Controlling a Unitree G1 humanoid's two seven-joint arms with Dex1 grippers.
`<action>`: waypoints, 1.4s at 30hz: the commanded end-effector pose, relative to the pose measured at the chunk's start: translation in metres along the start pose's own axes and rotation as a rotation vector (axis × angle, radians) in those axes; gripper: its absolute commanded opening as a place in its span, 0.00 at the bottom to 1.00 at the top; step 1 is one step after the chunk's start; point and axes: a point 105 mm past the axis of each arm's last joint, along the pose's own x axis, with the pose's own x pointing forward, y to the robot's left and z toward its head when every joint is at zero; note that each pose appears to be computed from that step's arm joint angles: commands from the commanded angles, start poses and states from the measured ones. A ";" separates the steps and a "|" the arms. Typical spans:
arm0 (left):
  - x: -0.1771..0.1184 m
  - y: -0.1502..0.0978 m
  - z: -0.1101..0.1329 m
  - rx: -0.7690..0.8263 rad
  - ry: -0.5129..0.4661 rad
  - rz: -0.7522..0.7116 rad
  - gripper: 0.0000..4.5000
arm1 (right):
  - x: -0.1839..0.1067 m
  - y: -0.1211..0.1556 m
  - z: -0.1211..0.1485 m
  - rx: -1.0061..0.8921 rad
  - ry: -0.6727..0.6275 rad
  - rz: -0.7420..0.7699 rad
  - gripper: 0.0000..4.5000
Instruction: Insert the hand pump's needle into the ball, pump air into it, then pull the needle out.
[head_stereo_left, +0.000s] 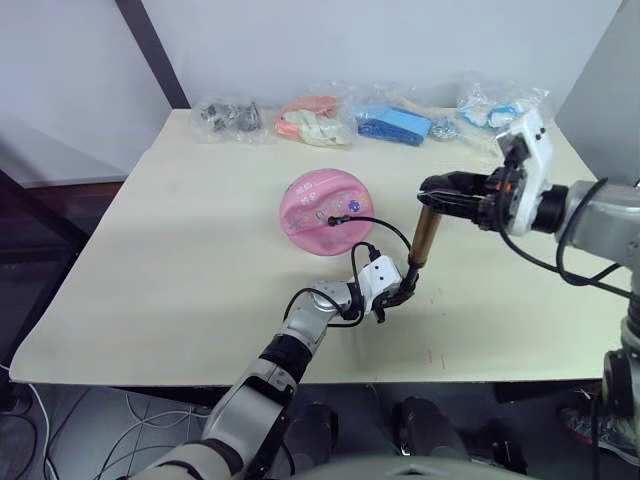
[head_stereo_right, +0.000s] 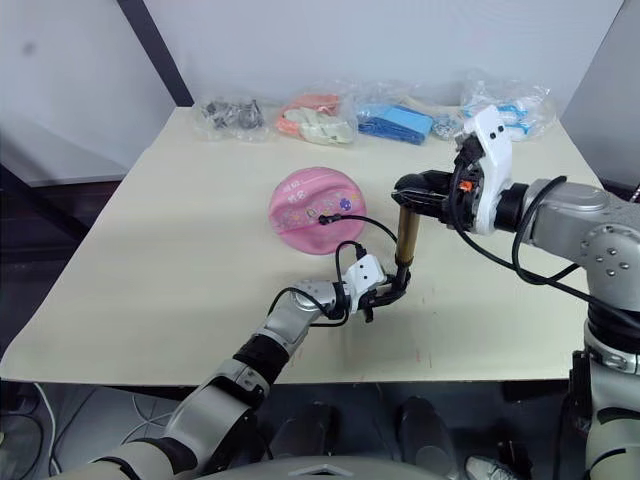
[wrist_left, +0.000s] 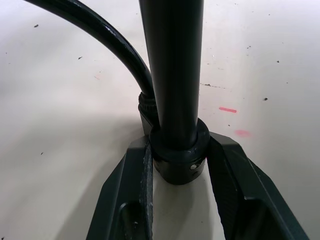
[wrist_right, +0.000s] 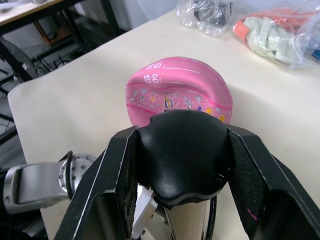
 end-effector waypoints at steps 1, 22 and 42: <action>-0.008 -0.012 -0.042 -0.055 0.143 -0.030 0.24 | -0.029 -0.004 0.060 -0.117 -0.155 -0.074 0.43; -0.010 -0.015 -0.043 -0.051 0.135 -0.035 0.24 | 0.029 0.012 -0.089 0.114 0.114 0.000 0.43; -0.012 -0.015 -0.041 -0.052 0.137 -0.029 0.24 | 0.027 -0.001 -0.063 0.029 -0.006 -0.032 0.43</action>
